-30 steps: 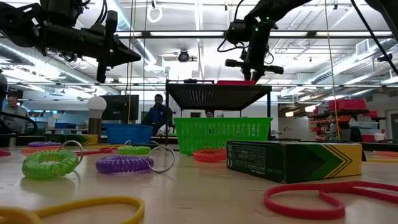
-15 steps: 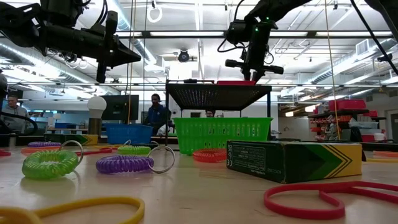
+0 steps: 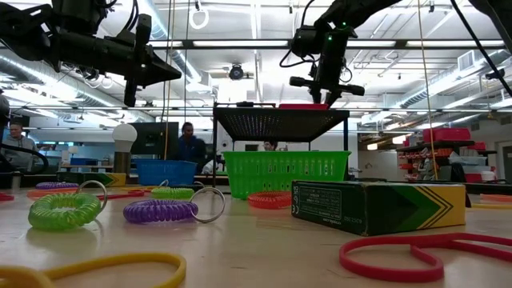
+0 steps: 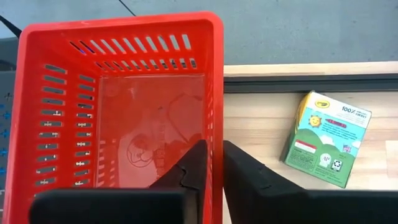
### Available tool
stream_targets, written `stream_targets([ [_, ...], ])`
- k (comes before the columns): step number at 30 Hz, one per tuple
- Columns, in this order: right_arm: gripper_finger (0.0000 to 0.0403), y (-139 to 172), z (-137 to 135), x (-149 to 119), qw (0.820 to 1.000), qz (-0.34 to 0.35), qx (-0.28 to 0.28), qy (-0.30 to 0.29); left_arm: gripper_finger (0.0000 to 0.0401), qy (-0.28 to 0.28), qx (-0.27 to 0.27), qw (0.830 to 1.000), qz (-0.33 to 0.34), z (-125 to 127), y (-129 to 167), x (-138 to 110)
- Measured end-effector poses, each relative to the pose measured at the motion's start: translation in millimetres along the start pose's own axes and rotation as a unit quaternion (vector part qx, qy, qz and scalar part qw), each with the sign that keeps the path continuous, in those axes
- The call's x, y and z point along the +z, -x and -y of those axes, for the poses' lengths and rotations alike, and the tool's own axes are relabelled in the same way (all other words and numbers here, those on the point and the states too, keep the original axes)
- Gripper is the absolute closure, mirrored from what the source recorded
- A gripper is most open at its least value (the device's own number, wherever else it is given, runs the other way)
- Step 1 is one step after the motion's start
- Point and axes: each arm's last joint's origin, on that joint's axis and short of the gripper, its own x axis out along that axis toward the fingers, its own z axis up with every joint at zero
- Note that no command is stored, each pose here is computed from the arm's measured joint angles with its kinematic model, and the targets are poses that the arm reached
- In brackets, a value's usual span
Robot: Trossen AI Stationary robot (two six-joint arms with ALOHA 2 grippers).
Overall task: Pick & Place Office Desk Supplies
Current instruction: Put the red bin on the shelf, then put the green bin on the shelf
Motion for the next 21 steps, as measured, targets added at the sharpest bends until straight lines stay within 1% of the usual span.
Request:
stream_targets([
  [3, 0.0328, 0.0, 0.0, 0.0, 1.0, 0.0, 0.0, 0.011, 0.0383, -0.003, 0.0, 1.0, 0.0, 0.0, 0.0, 0.0],
  [8, 0.0294, 5.2, 1.2, 0.8, 1.0, 0.006, 0.005, 0.02, 0.0383, -0.027, 0.0, 1.0, 0.0, 0.0, 0.0, 0.0],
  [12, 0.0269, 28.5, 7.9, 3.5, 0.999, 0.029, 0.023, 0.03, 0.0383, -0.018, 0.0, 1.0, 0.0, 0.0, 0.0, 0.0],
  [15, 0.0259, 53.1, 15.1, 3.6, 0.996, 0.049, 0.044, 0.068, 0.0383, -0.013, 0.0, 1.0, 0.0, 0.0, 0.0, 0.0],
  [18, 0.0271, 84.8, 25.1, -4.1, 0.985, 0.058, 0.072, 0.148, 0.0383, -0.013, -0.005, 1.0, -0.003, 0.3, 0.0, -0.2],
  [21, 0.0318, 107.3, 37.5, -23.0, 0.972, 0.065, 0.085, 0.209, 0.0389, -0.014, -0.023, 1.0, -0.015, 1.4, 0.1, -0.9],
])
